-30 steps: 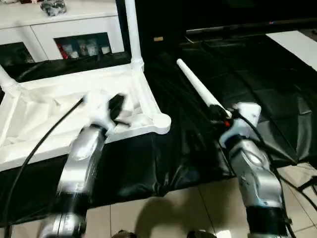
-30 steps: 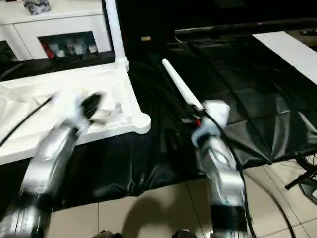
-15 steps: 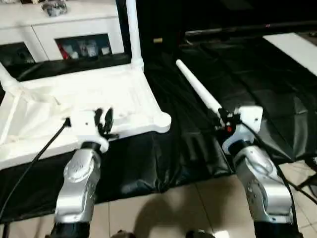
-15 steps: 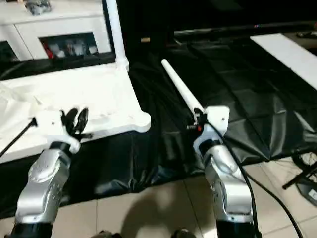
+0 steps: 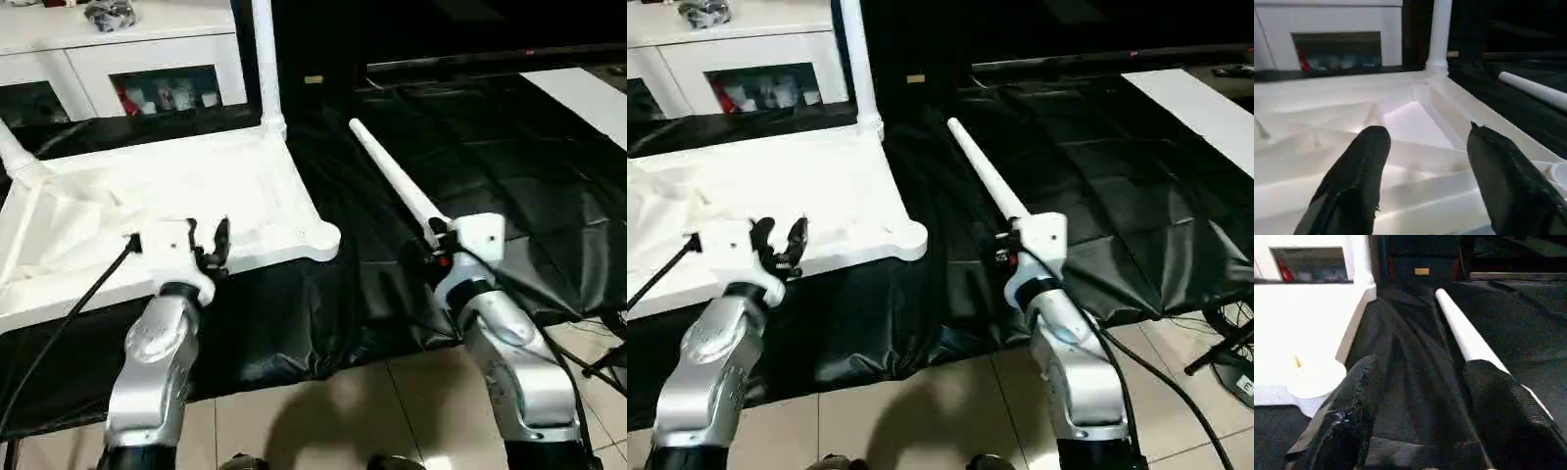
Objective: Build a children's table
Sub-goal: Rotate table base
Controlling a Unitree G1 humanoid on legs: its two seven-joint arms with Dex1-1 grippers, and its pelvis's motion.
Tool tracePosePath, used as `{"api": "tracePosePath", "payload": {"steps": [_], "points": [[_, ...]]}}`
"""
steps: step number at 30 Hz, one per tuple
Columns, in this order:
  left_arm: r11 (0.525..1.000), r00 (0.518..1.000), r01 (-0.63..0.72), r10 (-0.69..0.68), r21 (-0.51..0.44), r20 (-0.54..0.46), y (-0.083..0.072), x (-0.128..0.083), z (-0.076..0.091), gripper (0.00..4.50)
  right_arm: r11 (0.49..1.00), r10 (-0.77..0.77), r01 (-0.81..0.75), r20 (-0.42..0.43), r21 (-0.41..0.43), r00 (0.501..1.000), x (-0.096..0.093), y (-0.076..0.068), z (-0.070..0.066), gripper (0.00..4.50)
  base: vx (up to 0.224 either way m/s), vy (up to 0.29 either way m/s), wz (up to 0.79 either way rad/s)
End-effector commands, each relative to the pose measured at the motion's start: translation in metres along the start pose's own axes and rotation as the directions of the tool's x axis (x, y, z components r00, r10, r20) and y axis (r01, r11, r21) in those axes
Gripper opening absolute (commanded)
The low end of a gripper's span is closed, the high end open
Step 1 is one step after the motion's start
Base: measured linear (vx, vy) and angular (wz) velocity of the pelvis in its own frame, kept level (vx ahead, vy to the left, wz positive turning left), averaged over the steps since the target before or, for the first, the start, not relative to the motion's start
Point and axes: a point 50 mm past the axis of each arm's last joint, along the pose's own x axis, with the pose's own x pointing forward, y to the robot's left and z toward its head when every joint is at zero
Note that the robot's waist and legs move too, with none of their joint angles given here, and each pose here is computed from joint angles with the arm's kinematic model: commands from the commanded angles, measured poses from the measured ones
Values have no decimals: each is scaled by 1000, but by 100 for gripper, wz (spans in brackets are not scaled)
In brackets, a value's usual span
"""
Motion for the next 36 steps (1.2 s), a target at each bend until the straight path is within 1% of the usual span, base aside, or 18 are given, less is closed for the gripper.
{"api": "tracePosePath", "payload": {"steps": [1,3,5,6,8,9,12,13,15,16,18,22,24,27,31,32,35,36], "points": [[1000,1000,-10,11,26,-11,0,0,2,331,1000,-2,2,-6,-9,1000,3,2,0,342,26,-88,56],[999,999,-36,36,16,-5,2,0,2,352,1000,-14,14,-3,15,1000,5,1,2,361,28,-174,69],[999,999,-47,47,13,1,3,1,3,361,999,-24,24,0,31,1000,6,0,3,363,35,-243,69],[997,997,-69,70,20,-19,5,1,2,377,999,-35,35,-12,40,999,8,-1,2,363,48,-334,37],[997,997,-74,74,10,-12,6,0,3,387,998,-46,46,-11,49,999,9,-2,3,363,30,-320,23],[997,997,-75,75,6,-33,6,0,2,387,997,-61,61,-10,51,998,10,-4,4,363,-15,-260,8],[999,999,-48,48,-2,-19,4,1,5,387,996,-55,57,-29,73,998,12,-3,3,363,-27,-227,24],[999,999,-46,46,1,-16,4,1,6,387,997,-37,39,-22,61,999,12,0,3,363,-40,-190,34],[999,999,-49,49,-4,-10,5,2,6,387,1000,13,-13,-6,-1,1000,12,6,3,363,-48,-153,11],[999,999,-49,49,-4,-10,5,2,6,387,1000,13,-13,-6,-1,1000,12,6,3,363,-45,-152,8],[999,998,-54,54,0,-11,6,3,6,387,997,58,-59,-11,-54,998,10,14,0,363,-24,-150,23],[999,998,-55,55,3,-20,7,4,6,387,994,61,-63,-25,-90,998,10,16,-3,363,-32,-90,9],[998,998,-55,55,1,-22,7,4,6,387,994,52,-55,-31,-94,998,10,16,-3,363,-26,3,-1],[999,998,-55,55,-1,-29,9,4,5,387,998,34,-36,-46,-49,998,12,15,-3,363,-17,2,-1],[999,998,-54,54,-1,-34,10,4,4,387,998,45,-47,-38,-51,998,12,16,-1,363,59,-46,4],[999,998,-53,53,-1,-34,9,4,4,387,997,37,-39,-28,-66,999,12,15,0,363,63,-31,15],[999,998,-51,51,-6,-38,9,4,3,387,994,-27,32,47,-107,999,13,12,6,363,78,0,11],[999,998,-50,49,-7,-38,8,4,3,387,996,-30,36,70,-86,997,14,12,9,363,140,66,-2]]}}
